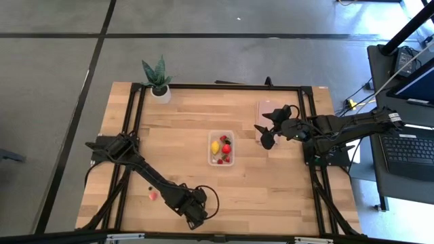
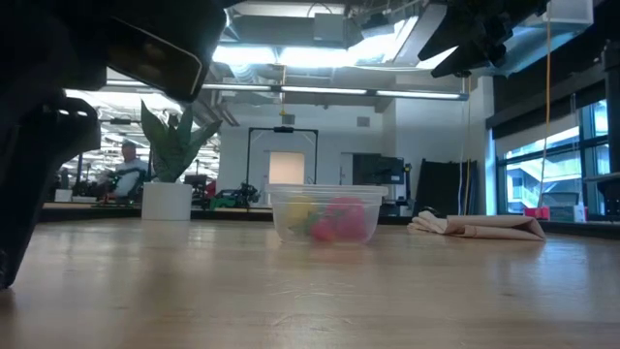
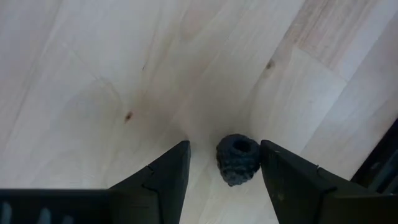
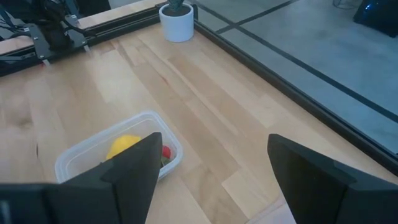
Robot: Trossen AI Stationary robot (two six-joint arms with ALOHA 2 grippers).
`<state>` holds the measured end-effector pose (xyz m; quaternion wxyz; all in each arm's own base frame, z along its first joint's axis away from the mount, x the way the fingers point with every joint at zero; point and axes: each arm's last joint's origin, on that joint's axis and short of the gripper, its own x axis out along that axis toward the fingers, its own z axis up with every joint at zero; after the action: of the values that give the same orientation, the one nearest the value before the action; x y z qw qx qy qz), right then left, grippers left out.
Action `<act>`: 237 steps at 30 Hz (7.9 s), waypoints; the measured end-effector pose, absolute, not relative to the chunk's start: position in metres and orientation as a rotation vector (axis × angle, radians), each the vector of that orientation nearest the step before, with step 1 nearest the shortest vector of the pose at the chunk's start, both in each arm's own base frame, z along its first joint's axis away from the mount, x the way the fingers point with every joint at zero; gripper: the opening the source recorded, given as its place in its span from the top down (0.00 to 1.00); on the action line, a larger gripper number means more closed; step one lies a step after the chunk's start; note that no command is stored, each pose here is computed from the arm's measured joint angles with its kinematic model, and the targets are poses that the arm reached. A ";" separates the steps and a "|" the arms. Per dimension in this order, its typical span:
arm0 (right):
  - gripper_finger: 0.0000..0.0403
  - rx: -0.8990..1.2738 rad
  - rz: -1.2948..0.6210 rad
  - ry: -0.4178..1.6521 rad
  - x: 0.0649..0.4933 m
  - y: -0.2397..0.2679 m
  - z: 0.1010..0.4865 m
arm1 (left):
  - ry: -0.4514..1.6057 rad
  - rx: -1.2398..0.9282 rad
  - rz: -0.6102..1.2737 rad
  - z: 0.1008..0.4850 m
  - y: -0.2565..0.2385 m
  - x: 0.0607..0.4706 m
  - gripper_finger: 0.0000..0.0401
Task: Pick and placing Produce into tupperware
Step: Put the black blackberry into the transparent bin, then put the pink peach into the transparent bin
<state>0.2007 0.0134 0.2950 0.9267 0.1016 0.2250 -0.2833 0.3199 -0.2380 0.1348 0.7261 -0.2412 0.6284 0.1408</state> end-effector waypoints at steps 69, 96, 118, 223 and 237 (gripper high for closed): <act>0.27 0.205 -0.580 0.464 0.201 0.014 0.295 | 0.937 -0.413 0.310 0.240 0.001 0.388 0.80; 0.27 0.178 -0.568 0.532 0.197 0.016 0.290 | 1.083 -0.448 0.301 0.181 -0.015 0.407 0.62; 0.27 0.229 -0.571 0.520 0.197 0.017 0.290 | 0.949 -0.191 0.323 0.325 -0.038 0.299 0.56; 0.27 0.285 -0.563 0.442 0.201 0.017 0.295 | 1.014 -0.460 0.288 0.260 -0.092 0.303 0.81; 0.27 0.273 -0.566 0.461 0.200 0.017 0.294 | 0.766 -0.377 0.275 0.280 -0.012 0.338 0.79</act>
<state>0.2003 0.0170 0.2939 0.9250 0.1329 0.2247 -0.2760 0.3379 -0.0120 0.2799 0.9011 -0.1823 0.3703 0.1331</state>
